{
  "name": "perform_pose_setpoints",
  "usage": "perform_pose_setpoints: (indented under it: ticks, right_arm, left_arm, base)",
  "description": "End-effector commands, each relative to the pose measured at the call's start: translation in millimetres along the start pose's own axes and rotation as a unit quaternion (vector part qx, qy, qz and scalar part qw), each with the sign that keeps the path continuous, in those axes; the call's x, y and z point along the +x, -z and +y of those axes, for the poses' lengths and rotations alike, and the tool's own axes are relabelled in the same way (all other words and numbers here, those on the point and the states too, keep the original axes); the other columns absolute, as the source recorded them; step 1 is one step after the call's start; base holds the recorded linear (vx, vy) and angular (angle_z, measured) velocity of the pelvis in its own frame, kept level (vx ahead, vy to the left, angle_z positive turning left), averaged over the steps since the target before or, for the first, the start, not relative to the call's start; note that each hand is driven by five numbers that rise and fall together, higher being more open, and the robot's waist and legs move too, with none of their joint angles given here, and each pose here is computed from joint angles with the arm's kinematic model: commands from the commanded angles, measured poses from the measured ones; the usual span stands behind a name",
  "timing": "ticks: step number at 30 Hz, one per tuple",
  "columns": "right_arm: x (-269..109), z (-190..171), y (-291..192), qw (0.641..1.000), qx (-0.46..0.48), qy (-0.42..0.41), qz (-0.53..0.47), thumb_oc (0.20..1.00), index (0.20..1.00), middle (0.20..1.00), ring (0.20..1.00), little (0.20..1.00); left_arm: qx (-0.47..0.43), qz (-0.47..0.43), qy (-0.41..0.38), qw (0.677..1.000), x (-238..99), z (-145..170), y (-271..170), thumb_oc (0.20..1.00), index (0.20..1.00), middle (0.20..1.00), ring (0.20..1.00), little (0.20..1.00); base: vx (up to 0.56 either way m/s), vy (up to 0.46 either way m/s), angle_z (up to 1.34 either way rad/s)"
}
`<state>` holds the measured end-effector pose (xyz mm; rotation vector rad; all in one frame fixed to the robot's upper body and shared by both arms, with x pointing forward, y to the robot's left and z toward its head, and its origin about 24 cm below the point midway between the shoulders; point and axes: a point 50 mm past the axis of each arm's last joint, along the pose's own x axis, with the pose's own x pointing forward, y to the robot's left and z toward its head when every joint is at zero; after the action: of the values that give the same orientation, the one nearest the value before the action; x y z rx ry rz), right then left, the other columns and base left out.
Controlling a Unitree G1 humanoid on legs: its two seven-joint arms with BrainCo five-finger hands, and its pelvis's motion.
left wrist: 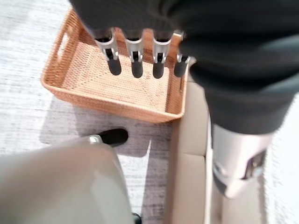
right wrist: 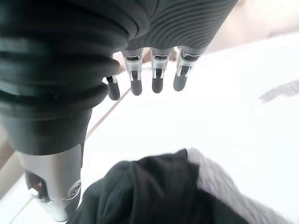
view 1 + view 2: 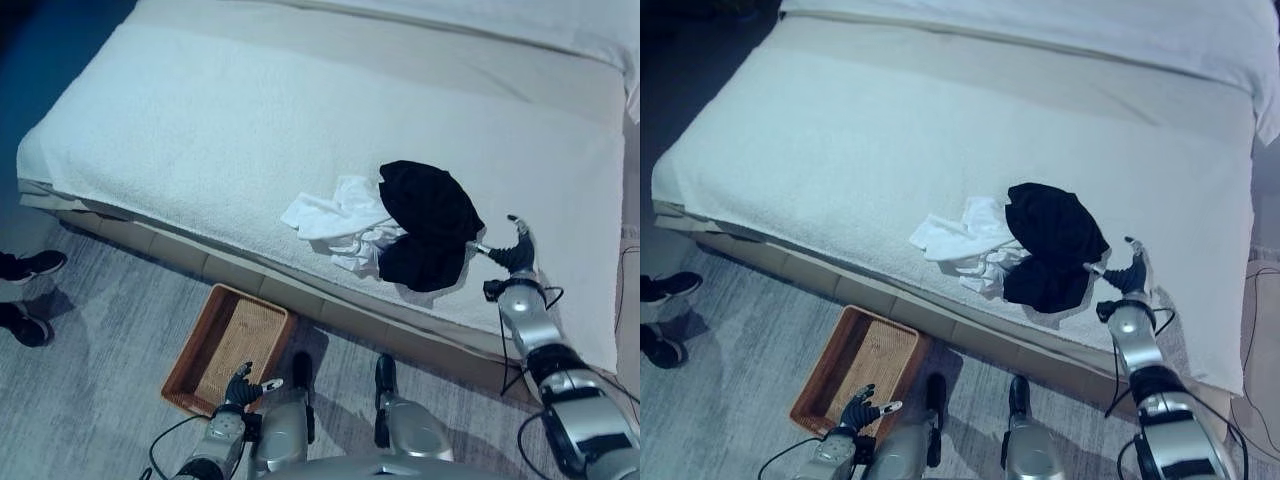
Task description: Pick up clothes into the bucket
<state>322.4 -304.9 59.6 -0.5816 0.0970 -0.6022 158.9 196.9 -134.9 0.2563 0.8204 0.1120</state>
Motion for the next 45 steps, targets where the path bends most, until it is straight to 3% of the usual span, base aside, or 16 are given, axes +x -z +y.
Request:
perform_pose_setpoints:
  ticks: [1,7,19,20,21,30,37,45]
  right_arm:
    - [15.5,-18.2,-18.5,0.998,-0.033,0.044,-0.037,1.000,1.000,1.000,1.000,1.000]
    - [45.6,-49.2,-30.5,0.990,-0.116,0.081,0.010,1.000,1.000,1.000,1.000,1.000]
    - [62.0,-80.5,-57.4,0.983,-0.145,0.114,-0.010,1.000,1.000,1.000,1.000,1.000]
    - [63.7,-81.6,-63.8,0.982,-0.145,0.116,-0.019,0.448,0.448,0.448,0.448,0.448]
    - [64.3,-80.1,-68.5,0.983,-0.140,0.116,-0.026,0.200,0.200,0.200,0.200,0.200]
    - [61.9,-66.3,-115.3,0.982,-0.074,0.122,-0.127,0.200,0.200,0.200,0.200,0.200]
    - [52.9,-88.8,-168.4,0.960,0.013,0.152,-0.235,0.200,0.200,0.200,0.200,0.200]
    - [36.9,-104.7,-182.0,0.940,0.030,0.156,-0.302,0.200,0.200,0.200,0.200,0.200]
  left_arm:
    - [0.002,0.008,0.008,1.000,-4.9,-12.4,7.7,1.000,1.000,1.000,1.000,1.000]
    - [0.007,-0.040,0.032,0.999,-0.8,-27.7,-19.4,1.000,1.000,1.000,1.000,1.000]
    - [-0.007,-0.142,0.072,0.987,-0.7,-48.4,-74.3,1.000,1.000,1.000,1.000,1.000]
    - [-0.003,-0.148,0.074,0.986,-0.4,-49.3,-78.0,1.000,1.000,1.000,1.000,1.000]
    - [-0.001,-0.149,0.075,0.986,-0.3,-49.7,-78.9,1.000,1.000,1.000,1.000,1.000]
    - [0.007,-0.133,0.060,0.989,3.4,-42.1,-71.8,1.000,1.000,1.000,1.000,1.000]
    - [0.007,-0.101,0.020,0.995,7.9,-16.2,-55.3,1.000,1.000,1.000,1.000,1.000]
    - [-0.011,-0.141,-0.005,0.990,6.9,11.2,-69.1,1.000,1.000,1.000,1.000,1.000]
  base:
    - [-0.04,0.014,0.02]
    - [-0.05,-0.023,0.10]
    - [-0.04,-0.036,0.22]
    - [-0.02,-0.020,0.16]
    - [-0.03,-0.032,0.16]
    - [-0.02,-0.014,0.07]
    - [0.00,0.003,-0.01]
    - [0.05,0.032,-0.20]
